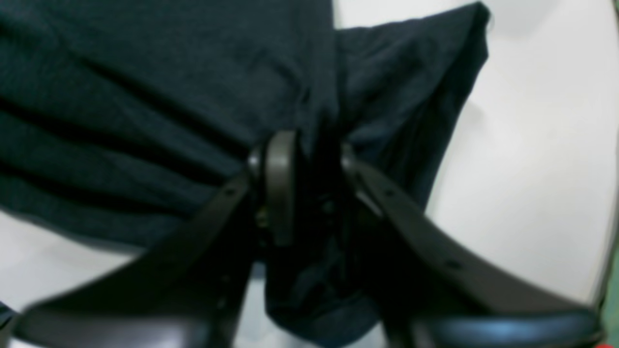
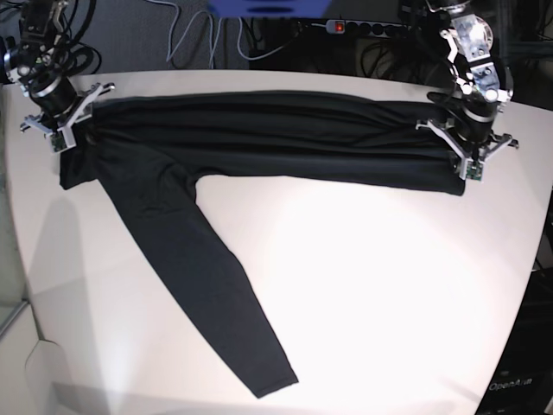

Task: Fold the T-shirt properly
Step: 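Open both grippers and release the folded shirt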

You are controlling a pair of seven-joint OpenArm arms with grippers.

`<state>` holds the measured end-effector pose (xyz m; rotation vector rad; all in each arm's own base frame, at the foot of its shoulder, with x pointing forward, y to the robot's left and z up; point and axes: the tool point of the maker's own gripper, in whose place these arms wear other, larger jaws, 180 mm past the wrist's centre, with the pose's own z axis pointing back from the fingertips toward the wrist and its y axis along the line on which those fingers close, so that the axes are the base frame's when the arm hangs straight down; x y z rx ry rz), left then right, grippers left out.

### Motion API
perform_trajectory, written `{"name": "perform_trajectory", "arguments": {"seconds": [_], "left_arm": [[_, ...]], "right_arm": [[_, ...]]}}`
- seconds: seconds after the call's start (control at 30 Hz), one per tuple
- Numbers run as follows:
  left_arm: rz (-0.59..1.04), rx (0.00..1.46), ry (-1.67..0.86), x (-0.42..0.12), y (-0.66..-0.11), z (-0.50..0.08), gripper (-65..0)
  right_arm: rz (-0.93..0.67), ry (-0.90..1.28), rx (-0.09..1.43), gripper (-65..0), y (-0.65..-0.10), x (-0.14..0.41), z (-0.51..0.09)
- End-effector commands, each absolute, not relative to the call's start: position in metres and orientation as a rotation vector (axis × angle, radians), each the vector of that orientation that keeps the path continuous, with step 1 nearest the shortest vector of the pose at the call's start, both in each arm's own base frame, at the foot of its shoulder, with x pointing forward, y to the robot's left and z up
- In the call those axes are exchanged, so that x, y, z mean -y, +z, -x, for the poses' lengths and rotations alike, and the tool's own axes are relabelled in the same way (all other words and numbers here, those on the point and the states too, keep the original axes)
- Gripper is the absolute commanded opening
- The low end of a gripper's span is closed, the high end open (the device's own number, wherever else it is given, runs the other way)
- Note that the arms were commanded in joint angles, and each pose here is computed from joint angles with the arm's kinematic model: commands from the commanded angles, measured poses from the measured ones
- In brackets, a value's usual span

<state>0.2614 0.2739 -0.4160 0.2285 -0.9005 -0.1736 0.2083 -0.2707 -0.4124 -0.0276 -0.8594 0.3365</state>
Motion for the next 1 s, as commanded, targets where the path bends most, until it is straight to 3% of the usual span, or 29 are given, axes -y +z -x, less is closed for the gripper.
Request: {"name": "perform_trajectory", "arguments": {"seconds": [0.0, 0.23, 0.4, 0.57, 0.6, 0.97], "left_arm": [[-0.245, 0.931, -0.174, -0.278, -0.407, -0.267, -65.0], [-0.243, 0.955, -0.174, -0.276, -0.402, -0.270, -65.0], [-0.219, 1.071, -0.182, -0.264, -0.389, -0.275, -64.2], [-0.210, 1.166, -0.129, -0.261, -0.380, -0.273, -41.5], [-0.206, 1.191, -0.120, -0.259, -0.377, -0.273, -39.7], [-0.212, 1.221, -0.105, -0.261, -0.373, -0.269, -38.8]], "right_arm": [[0.047, 0.344, 0.893, -46.4, -0.401, 0.277, -0.214], [0.097, 0.305, 0.940, -45.0, -0.386, 0.295, -0.225], [0.159, 0.254, 0.981, -45.0, -0.370, 0.320, -0.231], [0.177, 0.238, 0.996, -45.0, -0.364, 0.327, -0.234], [0.177, 0.238, 0.996, -45.0, -0.364, 0.327, -0.234], [0.185, 0.230, 1.026, -45.0, -0.357, 0.329, -0.247]]}}
